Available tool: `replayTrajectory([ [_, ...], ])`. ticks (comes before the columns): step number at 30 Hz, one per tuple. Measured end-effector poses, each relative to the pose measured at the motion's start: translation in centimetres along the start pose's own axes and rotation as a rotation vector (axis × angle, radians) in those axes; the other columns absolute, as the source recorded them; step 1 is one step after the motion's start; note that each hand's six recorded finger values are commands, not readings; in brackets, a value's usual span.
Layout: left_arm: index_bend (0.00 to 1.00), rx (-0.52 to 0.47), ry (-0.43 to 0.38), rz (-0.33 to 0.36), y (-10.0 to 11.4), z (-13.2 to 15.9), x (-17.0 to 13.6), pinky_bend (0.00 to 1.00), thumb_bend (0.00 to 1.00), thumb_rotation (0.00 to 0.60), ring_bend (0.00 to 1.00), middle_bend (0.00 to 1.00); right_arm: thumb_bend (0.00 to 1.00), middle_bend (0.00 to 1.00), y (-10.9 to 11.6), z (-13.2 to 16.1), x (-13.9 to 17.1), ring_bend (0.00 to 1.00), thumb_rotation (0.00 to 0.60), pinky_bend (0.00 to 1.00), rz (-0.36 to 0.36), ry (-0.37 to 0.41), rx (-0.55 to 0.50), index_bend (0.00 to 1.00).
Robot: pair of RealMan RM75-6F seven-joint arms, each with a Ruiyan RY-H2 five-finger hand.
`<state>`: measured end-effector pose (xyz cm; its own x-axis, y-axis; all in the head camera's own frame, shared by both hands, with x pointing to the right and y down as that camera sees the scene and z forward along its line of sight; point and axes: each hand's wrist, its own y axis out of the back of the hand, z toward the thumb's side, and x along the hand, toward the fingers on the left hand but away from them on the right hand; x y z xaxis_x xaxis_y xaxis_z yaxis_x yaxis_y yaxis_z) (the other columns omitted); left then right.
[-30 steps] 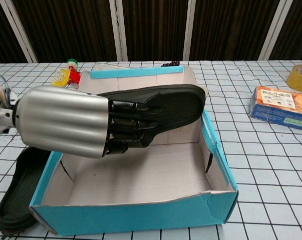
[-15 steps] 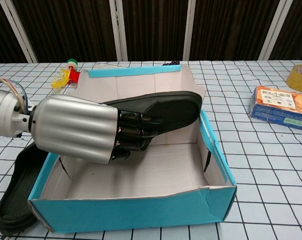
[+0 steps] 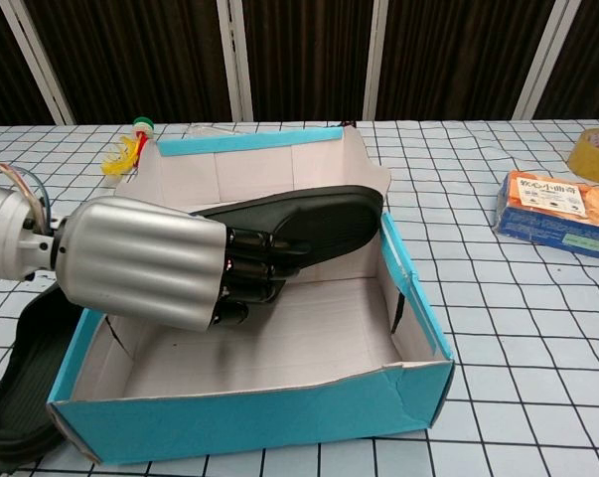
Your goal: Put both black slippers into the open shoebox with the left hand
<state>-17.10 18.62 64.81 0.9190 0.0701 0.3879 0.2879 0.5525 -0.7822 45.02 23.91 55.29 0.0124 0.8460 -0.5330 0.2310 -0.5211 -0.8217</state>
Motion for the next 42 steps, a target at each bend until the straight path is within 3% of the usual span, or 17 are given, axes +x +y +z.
replayTrajectory([
  [13, 0.45, 0.034, -0.005, -0.001, -0.4, -0.7, 1.4, 0.08, 0.46, 0.6, 0.14, 0.59, 0.22, 0.07, 0.0, -0.1, 0.0, 0.1, 0.6, 0.07, 0.0, -0.007, 0.003, 0.01],
  [23, 0.45, 0.056, 0.008, 0.053, 0.1, -1.8, 3.6, 0.08, 0.46, 0.6, 0.14, 0.59, 0.22, 0.07, 0.0, -0.2, 0.0, 0.1, 0.6, 0.07, -0.003, -0.018, 0.001, 0.01],
  [32, 0.45, 0.045, -0.015, 0.089, 0.9, -0.7, 3.8, 0.08, 0.46, 0.6, 0.14, 0.59, 0.22, 0.07, 0.1, -0.3, 0.0, 0.09, 0.6, 0.07, -0.005, -0.022, -0.002, 0.01],
  [42, 0.45, 0.04, 0.013, 0.028, -0.3, -1.1, 3.5, 0.08, 0.46, 0.6, 0.14, 0.59, 0.22, 0.07, 0.1, -0.3, 0.0, 0.1, 0.6, 0.07, -0.005, -0.024, 0.001, 0.01],
])
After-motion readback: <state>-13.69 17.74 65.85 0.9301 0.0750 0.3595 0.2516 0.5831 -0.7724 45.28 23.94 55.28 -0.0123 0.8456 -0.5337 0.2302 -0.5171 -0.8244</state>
